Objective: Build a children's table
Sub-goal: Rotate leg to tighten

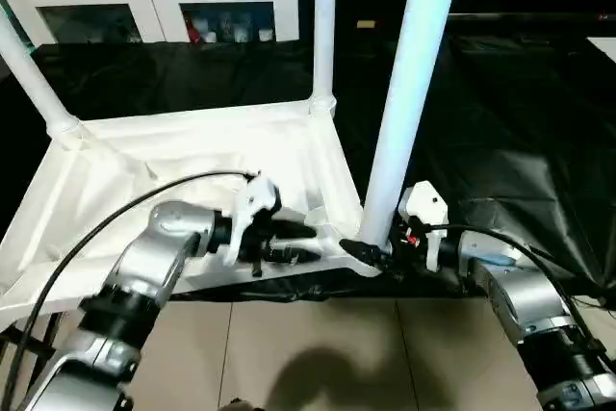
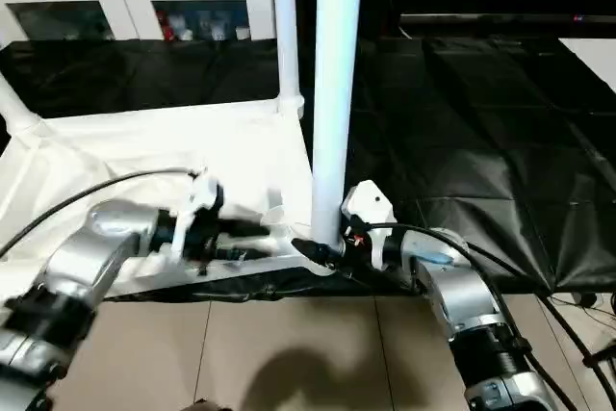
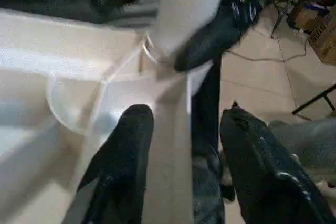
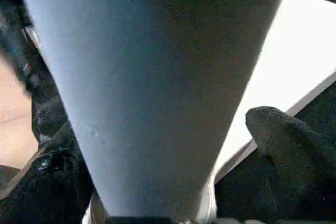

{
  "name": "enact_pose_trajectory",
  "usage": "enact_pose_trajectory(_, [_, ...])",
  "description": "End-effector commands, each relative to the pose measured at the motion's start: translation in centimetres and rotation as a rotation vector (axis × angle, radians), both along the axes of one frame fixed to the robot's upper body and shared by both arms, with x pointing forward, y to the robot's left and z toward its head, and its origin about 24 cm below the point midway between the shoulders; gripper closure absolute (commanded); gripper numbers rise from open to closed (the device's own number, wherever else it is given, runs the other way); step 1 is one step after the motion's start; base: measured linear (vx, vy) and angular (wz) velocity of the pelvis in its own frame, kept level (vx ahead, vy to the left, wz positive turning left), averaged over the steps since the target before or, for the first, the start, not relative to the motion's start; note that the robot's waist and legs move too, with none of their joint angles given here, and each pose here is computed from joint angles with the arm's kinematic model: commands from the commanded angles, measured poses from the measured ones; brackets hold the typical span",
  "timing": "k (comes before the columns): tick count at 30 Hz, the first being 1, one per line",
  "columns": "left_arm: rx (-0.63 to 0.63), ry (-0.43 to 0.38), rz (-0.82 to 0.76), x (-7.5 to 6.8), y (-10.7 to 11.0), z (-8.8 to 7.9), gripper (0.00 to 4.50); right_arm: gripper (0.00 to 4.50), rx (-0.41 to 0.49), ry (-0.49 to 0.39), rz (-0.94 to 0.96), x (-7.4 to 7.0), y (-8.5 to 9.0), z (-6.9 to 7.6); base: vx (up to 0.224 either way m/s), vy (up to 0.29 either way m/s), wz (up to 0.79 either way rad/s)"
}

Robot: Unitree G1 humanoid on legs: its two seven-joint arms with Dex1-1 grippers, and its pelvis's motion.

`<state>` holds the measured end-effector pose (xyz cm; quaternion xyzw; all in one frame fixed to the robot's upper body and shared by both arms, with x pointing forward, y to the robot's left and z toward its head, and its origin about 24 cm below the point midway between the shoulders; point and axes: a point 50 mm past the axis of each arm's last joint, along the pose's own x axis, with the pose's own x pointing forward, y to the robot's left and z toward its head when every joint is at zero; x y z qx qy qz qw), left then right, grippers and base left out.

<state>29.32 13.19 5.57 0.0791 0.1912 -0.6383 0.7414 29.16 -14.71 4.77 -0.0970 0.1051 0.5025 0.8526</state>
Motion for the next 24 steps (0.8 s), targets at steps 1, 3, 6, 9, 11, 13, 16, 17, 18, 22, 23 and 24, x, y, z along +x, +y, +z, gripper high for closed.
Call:
enact_pose_trajectory(1, [0.055, 0.002, -0.023, -0.5, 0.1, -0.5, 2.01, 0.0, -0.01, -0.004, 0.006, 0.0, 0.1, -0.1, 0.0, 0.0, 0.0])
enact_pose_trajectory(3, [0.073, 0.017, -0.026, -0.7, 0.2, -0.9, 2.01, 0.0, -0.01, -0.005, 0.006, 0.1, 0.1, -0.1, 0.0, 0.0, 0.0])
enact_pose_trajectory(6, [0.108, 0.017, -0.001, -0.7, 0.3, -1.7, 2.01, 0.0, -0.013, -0.007, 0.008, 0.0, 0.2, -0.1, 0.0, 0.0, 0.0])
enact_pose_trajectory(9, [0.132, 0.002, 0.047, -0.3, 0.6, -2.0, 2.24, 0.0, -0.014, -0.008, 0.011, 0.0, 0.2, -0.2, 0.0, 0.0, 0.0])
enact_pose_trajectory(11, [0.131, 0.01, 0.063, -0.1, 0.8, -1.9, 2.35, 0.0, -0.015, -0.007, 0.013, -0.1, 0.1, -0.2, 0.0, 0.0, 0.0])
enact_pose_trajectory(13, [0.141, 0.012, 0.066, 0.0, 0.9, -2.0, 2.46, 0.0, -0.016, -0.006, 0.014, -0.1, 0.1, -0.2, 0.0, 0.0, 0.0])
enact_pose_trajectory(16, [0.182, 0.026, 0.093, 0.2, 1.3, -2.0, 2.72, 0.0, -0.026, -0.006, 0.02, -0.1, 0.0, -0.3, 0.0, 0.0, 0.0])
enact_pose_trajectory(17, [0.183, 0.038, 0.098, 0.2, 1.3, -2.0, 2.76, 0.0, -0.029, -0.006, 0.021, -0.1, -0.1, -0.3, 0.0, 0.0, 0.0])
enact_pose_trajectory(18, [0.184, 0.041, 0.1, 0.2, 1.4, -2.0, 2.94, 0.0, -0.03, -0.006, 0.021, -0.1, -0.1, -0.3, 0.0, 0.0, 0.0])
enact_pose_trajectory(22, [0.205, 0.055, 0.083, 0.2, 1.5, -2.0, 3.18, 0.0, -0.036, -0.008, 0.025, 0.0, -0.1, -0.2, 0.0, 0.0, 0.0])
enact_pose_trajectory(23, [0.205, 0.055, 0.083, 0.2, 1.5, -2.0, 3.26, 0.0, -0.037, -0.008, 0.025, 0.0, -0.1, -0.2, 0.0, 0.0, 0.0])
enact_pose_trajectory(24, [0.205, 0.055, 0.083, 0.2, 1.5, -2.0, 3.45, 0.0, -0.037, -0.008, 0.025, 0.0, -0.1, -0.2, 0.0, 0.0, 0.0])
